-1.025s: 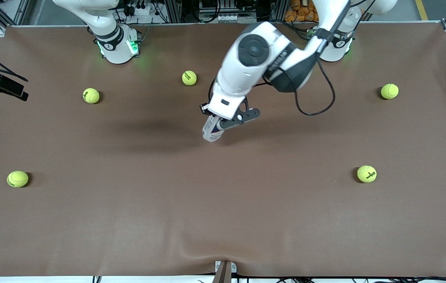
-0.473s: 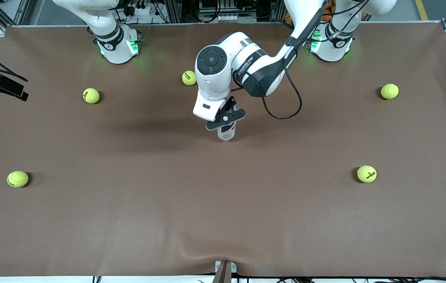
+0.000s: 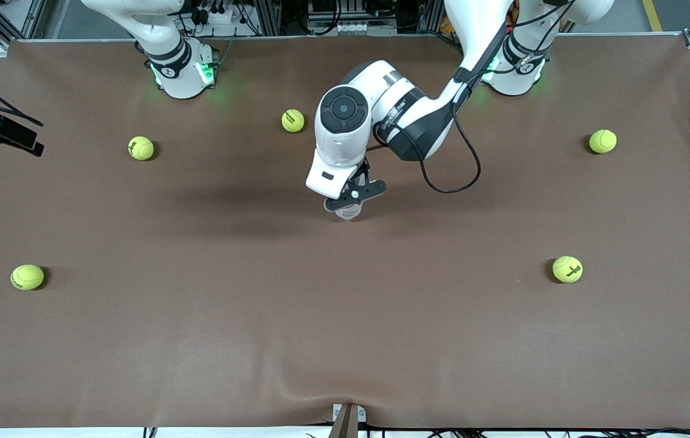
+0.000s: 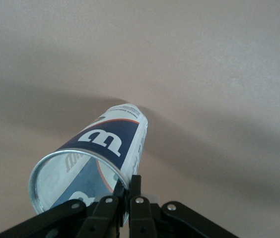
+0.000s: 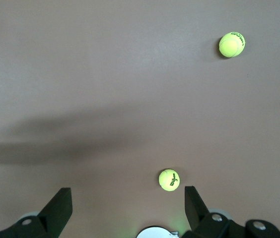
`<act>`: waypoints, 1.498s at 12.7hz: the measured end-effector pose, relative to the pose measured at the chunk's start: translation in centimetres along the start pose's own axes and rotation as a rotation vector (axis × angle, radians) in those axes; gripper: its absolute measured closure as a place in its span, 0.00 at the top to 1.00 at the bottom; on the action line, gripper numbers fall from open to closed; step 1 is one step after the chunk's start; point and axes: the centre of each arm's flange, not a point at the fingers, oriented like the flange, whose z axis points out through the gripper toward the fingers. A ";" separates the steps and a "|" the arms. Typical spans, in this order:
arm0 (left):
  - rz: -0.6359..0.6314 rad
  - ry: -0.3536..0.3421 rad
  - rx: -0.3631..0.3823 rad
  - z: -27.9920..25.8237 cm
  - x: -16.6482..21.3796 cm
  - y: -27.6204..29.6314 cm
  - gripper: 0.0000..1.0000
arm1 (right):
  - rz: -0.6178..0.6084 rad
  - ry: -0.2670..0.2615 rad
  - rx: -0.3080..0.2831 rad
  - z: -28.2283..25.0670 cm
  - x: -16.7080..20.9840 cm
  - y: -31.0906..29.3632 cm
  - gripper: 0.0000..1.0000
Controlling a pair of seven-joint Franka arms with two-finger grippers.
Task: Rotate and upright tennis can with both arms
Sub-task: 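Lower the upright can onto the table with the left gripper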
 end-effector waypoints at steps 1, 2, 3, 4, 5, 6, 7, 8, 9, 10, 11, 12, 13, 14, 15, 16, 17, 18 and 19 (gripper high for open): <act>0.003 -0.004 0.007 0.5 -0.2 0.2 0.05 | 0.000 0.000 0.000 0.0 0.0 0.0 1.00; 0.008 -0.006 0.013 1.1 -0.5 0.3 0.05 | 0.000 0.000 0.000 0.0 0.0 0.0 1.00; 0.013 -0.009 0.020 1.7 -0.8 0.5 0.05 | 0.000 0.000 0.000 0.0 0.0 0.0 1.00; 0.021 -0.009 0.020 2.3 -1.3 0.9 0.05 | 0.000 0.000 0.000 0.0 0.0 0.0 1.00; 0.029 -0.006 0.014 2.4 -1.8 1.2 0.05 | 0.000 0.000 0.000 0.0 0.0 0.0 1.00; 0.032 -0.005 0.014 2.5 -2.0 1.3 0.05 | 0.000 0.000 0.000 0.0 0.0 0.0 1.00; 0.032 -0.005 0.014 2.5 -2.0 1.3 0.05 | 0.000 0.000 0.000 0.0 0.0 0.0 1.00; 0.032 -0.004 0.013 2.5 -2.0 1.3 0.05 | -0.001 0.000 0.000 0.0 0.0 0.0 1.00; 0.032 -0.003 0.009 2.5 -2.0 1.4 0.06 | -0.001 0.000 0.000 0.0 0.0 0.0 1.00; 0.033 -0.002 0.007 2.6 -2.0 1.4 0.09 | -0.001 0.000 0.000 0.0 0.0 0.0 1.00; 0.032 -0.003 0.010 2.9 -2.0 1.5 0.17 | -0.001 0.000 0.000 0.0 0.0 0.0 1.00; 0.032 -0.004 0.012 3.2 -1.9 1.5 0.28 | -0.001 0.000 0.000 0.0 0.0 0.0 1.00; 0.031 -0.004 0.012 3.4 -1.9 1.5 0.40 | -0.001 0.000 0.000 0.0 0.0 -0.1 1.00; 0.031 -0.003 0.011 3.4 -1.9 1.5 0.51 | -0.002 0.001 0.000 0.0 0.0 -0.1 1.00; 0.031 -0.002 0.009 3.3 -1.8 1.6 0.59 | -0.003 0.001 0.000 0.0 0.0 -0.2 1.00; 0.031 -0.001 0.005 3.1 -1.8 1.6 0.63 | -0.004 0.001 0.000 0.0 0.0 -0.2 1.00; 0.031 0.000 0.000 2.8 -1.8 1.7 0.63 | -0.004 0.001 0.000 0.0 0.0 -0.2 1.00; 0.031 0.003 -0.009 2.2 -1.8 1.7 0.63 | -0.004 0.001 0.000 0.0 0.0 -0.2 1.00; 0.031 0.003 -0.021 1.2 -1.9 1.7 0.69 | -0.003 0.002 0.000 0.0 0.0 -0.2 1.00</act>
